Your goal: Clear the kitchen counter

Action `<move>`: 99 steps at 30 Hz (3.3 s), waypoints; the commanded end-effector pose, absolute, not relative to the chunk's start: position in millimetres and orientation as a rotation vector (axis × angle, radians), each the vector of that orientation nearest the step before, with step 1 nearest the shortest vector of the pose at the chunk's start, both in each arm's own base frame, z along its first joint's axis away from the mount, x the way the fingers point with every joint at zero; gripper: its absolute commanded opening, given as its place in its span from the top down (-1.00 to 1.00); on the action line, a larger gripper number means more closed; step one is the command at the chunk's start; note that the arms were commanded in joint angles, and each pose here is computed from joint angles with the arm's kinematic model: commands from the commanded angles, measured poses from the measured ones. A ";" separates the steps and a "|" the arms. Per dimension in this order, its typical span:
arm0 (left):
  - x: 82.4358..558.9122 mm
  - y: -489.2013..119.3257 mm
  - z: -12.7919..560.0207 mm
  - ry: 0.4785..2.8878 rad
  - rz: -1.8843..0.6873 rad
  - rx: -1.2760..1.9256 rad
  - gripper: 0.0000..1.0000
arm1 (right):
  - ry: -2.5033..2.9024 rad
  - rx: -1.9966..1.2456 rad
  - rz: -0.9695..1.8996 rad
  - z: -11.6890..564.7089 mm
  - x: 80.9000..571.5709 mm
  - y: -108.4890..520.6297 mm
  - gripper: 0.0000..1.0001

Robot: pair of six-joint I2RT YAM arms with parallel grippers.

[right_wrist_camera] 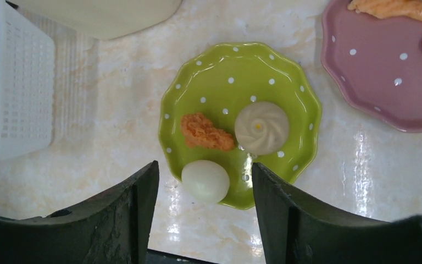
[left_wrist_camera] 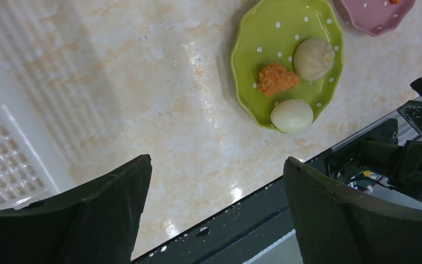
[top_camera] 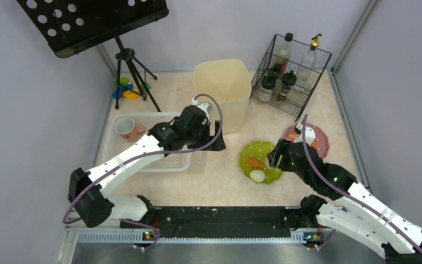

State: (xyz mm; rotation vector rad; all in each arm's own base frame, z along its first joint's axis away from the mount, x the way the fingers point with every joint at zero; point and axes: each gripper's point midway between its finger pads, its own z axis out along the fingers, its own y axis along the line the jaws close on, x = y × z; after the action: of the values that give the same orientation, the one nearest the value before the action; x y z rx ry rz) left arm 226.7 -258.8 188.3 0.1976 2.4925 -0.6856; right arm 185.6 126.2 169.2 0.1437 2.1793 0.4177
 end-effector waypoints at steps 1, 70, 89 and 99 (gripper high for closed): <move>237.0 -291.2 171.1 2.462 -0.757 0.178 -0.88 | 2.219 0.327 0.392 149.2 180.2 112.9 -0.23; 220.1 -333.4 1.2 2.689 -0.528 -0.020 0.90 | 2.399 0.679 0.366 19.8 146.0 104.1 0.11; 190.1 -260.8 0.5 2.660 -0.400 -0.103 1.00 | 2.453 0.442 0.465 23.0 152.4 133.9 0.11; 172.4 -240.1 -19.5 2.670 -0.414 -0.139 1.00 | 2.416 0.317 0.631 24.1 154.1 157.1 0.10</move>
State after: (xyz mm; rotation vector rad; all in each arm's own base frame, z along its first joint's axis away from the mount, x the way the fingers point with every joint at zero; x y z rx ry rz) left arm 197.2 -288.7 21.6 -0.1613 2.5604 -0.6420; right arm 151.9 147.6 22.8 0.3807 2.4372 0.5580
